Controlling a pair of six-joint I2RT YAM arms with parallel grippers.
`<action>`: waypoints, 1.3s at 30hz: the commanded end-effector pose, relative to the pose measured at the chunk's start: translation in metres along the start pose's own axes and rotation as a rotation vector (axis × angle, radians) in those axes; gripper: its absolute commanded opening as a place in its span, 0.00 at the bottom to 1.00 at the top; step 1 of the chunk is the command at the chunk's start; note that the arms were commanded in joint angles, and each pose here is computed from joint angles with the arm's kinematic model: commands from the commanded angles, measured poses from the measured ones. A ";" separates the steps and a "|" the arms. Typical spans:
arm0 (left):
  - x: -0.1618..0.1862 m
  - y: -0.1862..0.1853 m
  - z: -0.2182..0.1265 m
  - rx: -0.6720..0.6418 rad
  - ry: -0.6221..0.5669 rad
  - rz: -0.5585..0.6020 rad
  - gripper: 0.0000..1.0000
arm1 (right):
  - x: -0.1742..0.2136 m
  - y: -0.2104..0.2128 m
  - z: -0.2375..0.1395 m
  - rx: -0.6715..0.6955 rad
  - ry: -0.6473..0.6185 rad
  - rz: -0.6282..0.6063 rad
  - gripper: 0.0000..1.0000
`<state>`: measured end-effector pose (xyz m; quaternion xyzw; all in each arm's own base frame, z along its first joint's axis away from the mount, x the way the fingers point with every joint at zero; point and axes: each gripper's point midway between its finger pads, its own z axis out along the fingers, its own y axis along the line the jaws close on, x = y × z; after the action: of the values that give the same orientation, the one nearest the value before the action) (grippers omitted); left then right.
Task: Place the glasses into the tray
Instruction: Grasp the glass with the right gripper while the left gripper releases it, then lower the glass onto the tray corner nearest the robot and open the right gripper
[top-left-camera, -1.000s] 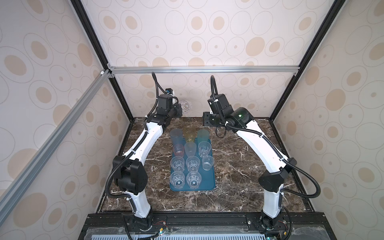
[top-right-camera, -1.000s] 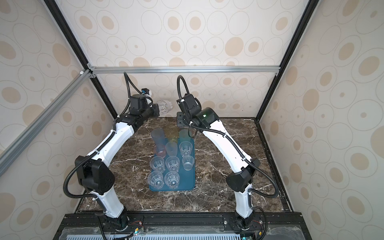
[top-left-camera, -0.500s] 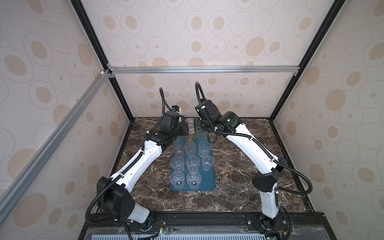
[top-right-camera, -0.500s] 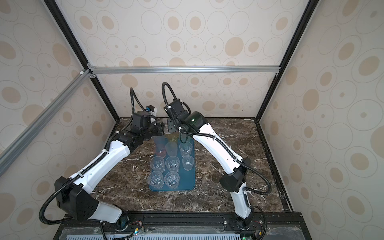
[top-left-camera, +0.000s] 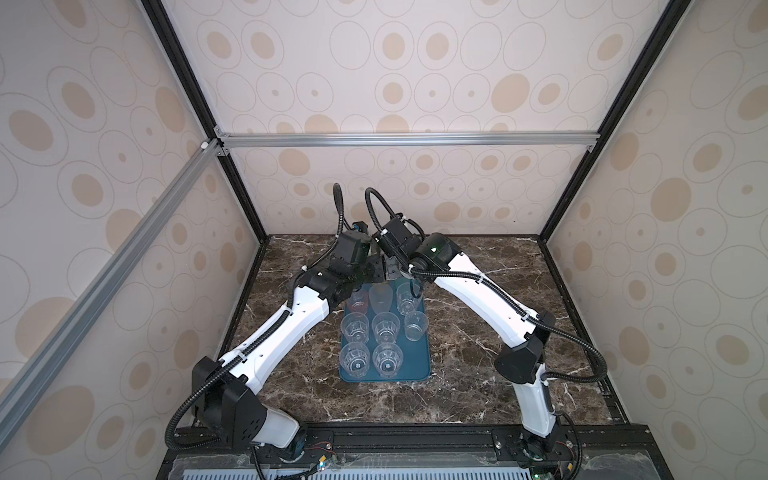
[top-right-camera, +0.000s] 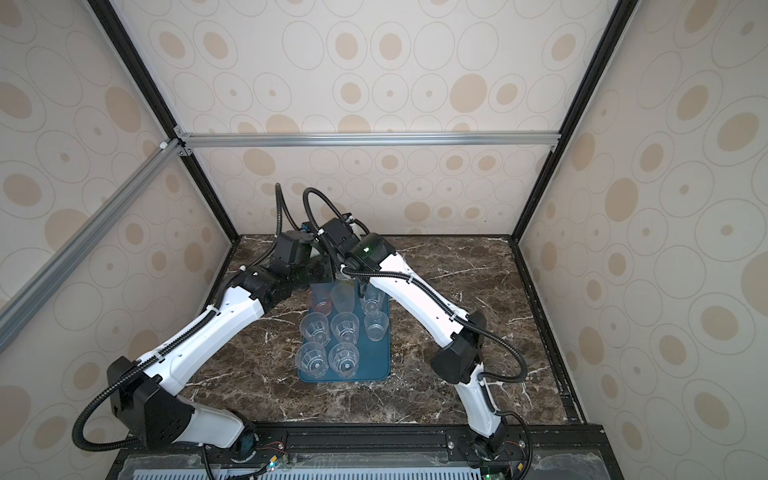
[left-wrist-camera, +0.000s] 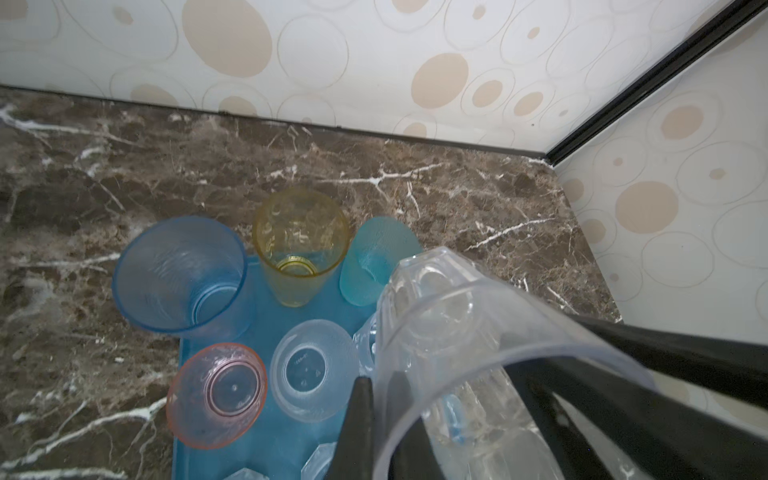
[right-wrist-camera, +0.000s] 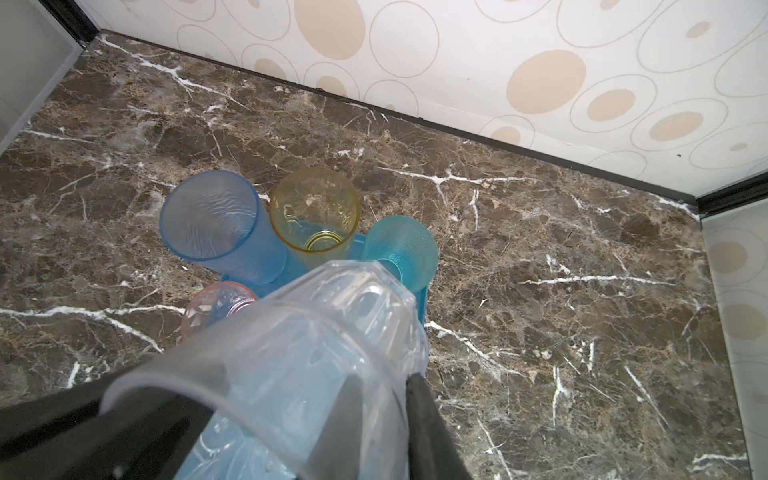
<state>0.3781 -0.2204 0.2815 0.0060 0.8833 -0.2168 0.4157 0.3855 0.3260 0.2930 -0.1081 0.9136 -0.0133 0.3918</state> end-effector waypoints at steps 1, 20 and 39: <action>-0.027 -0.030 -0.028 0.117 -0.069 -0.043 0.09 | 0.010 -0.011 0.003 0.059 0.030 -0.016 0.10; -0.035 -0.003 -0.102 0.026 -0.211 0.102 0.47 | 0.053 -0.030 -0.023 -0.028 0.192 -0.008 0.02; 0.001 0.063 -0.098 -0.184 -0.263 0.251 0.61 | 0.216 -0.063 -0.037 -0.129 0.539 0.112 0.01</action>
<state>0.3147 -0.1306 0.3029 0.0480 0.8407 -0.0891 0.5320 0.2218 0.1970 0.1748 -0.0929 0.9896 0.0027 0.1097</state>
